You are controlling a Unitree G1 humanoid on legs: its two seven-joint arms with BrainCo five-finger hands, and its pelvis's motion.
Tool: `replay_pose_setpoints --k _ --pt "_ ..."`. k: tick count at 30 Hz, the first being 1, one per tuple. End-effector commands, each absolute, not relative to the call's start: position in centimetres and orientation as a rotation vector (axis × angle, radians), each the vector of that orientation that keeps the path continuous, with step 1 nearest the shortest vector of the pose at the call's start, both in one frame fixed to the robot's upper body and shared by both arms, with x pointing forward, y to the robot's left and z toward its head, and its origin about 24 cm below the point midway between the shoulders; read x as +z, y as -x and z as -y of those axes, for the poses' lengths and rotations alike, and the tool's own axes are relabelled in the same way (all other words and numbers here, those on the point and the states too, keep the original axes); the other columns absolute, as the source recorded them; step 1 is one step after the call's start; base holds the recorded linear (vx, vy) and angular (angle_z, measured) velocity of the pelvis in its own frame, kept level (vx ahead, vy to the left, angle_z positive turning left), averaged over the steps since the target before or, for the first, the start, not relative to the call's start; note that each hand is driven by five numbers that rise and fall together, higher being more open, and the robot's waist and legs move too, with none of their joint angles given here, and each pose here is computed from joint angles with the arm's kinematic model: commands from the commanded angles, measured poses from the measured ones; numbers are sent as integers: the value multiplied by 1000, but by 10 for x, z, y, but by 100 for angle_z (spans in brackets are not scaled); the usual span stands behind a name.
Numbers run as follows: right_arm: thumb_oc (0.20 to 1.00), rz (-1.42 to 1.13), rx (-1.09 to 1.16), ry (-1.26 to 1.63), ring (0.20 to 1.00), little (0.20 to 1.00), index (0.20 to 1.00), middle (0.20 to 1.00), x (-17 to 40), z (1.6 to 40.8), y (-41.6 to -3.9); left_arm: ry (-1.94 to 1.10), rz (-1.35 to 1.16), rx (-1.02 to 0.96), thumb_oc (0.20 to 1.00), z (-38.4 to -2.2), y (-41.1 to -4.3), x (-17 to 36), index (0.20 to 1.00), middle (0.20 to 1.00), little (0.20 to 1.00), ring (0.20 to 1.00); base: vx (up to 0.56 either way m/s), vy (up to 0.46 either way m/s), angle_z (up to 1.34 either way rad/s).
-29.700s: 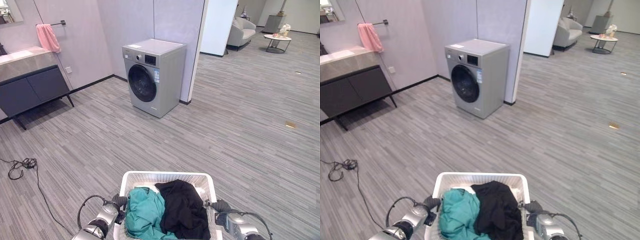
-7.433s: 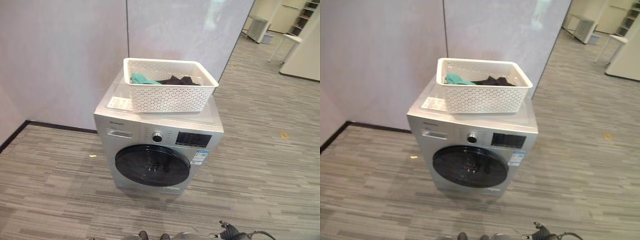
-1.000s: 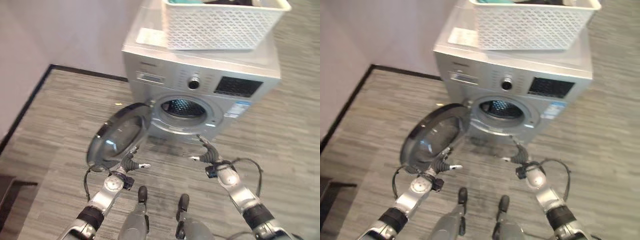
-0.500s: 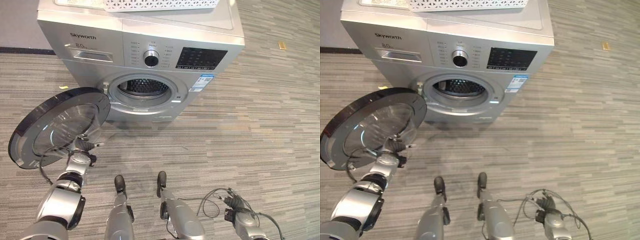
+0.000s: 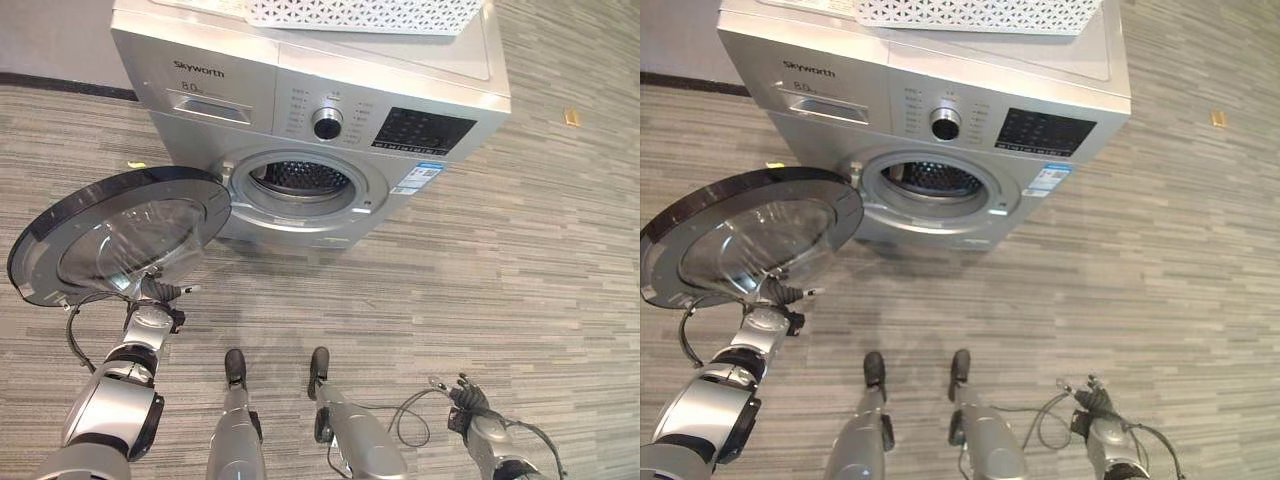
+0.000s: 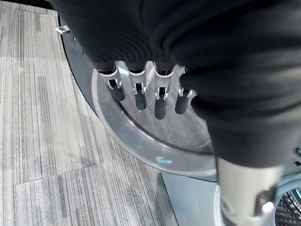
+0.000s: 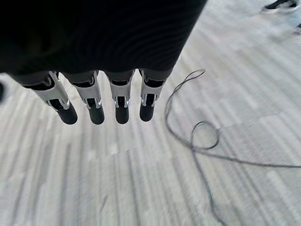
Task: Grab the laundry basket,head to the washer,open it,put in the laundry and shut it.
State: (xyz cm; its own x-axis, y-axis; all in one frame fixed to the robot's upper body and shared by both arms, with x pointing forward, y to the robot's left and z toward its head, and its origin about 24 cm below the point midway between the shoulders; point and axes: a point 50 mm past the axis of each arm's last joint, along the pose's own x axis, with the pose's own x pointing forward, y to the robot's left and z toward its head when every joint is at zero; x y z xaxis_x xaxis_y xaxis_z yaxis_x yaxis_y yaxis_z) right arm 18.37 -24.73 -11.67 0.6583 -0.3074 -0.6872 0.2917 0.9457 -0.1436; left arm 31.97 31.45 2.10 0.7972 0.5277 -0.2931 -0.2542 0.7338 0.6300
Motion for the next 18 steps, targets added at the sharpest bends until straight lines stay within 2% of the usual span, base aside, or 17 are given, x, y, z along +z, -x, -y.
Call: replay_pose_setpoints --k 1,5,6,8,14,15,18 --pt "1000 -748 -366 -50 1000 1000 1000 1000 -115 248 -182 -640 -444 493 1000 -324 -322 32 1000 1000 1000 1000 0 0 0" --pt "1000 -730 -345 -125 1000 1000 1000 1000 -116 241 -181 -580 -472 484 1000 -320 -314 18 1000 1000 1000 1000 17 -9 0" --pt "1000 -754 -350 -149 1000 1000 1000 1000 -121 239 -172 -505 -530 474 1000 -315 -295 -9 1000 1000 1000 1000 83 -35 -1" --pt "1000 -783 -367 -147 1000 1000 1000 1000 -125 240 -164 -461 -579 461 1000 -309 -279 -29 1000 1000 1000 1000 117 -23 -2" --pt "1000 -841 -401 -148 1000 1000 1000 1000 -131 249 -145 -349 -637 420 1000 -299 -233 -66 1000 1000 1000 1000 122 -17 7" --pt "1000 -859 -396 -139 1000 1000 1000 1000 -133 250 -138 -292 -657 421 1000 -290 -211 -81 1000 1000 1000 1000 174 -25 16" --pt "1000 -906 -400 -116 1000 1000 1000 1000 -138 251 -129 -268 -622 327 1000 -266 -205 -86 1000 1000 1000 1000 112 -32 14"
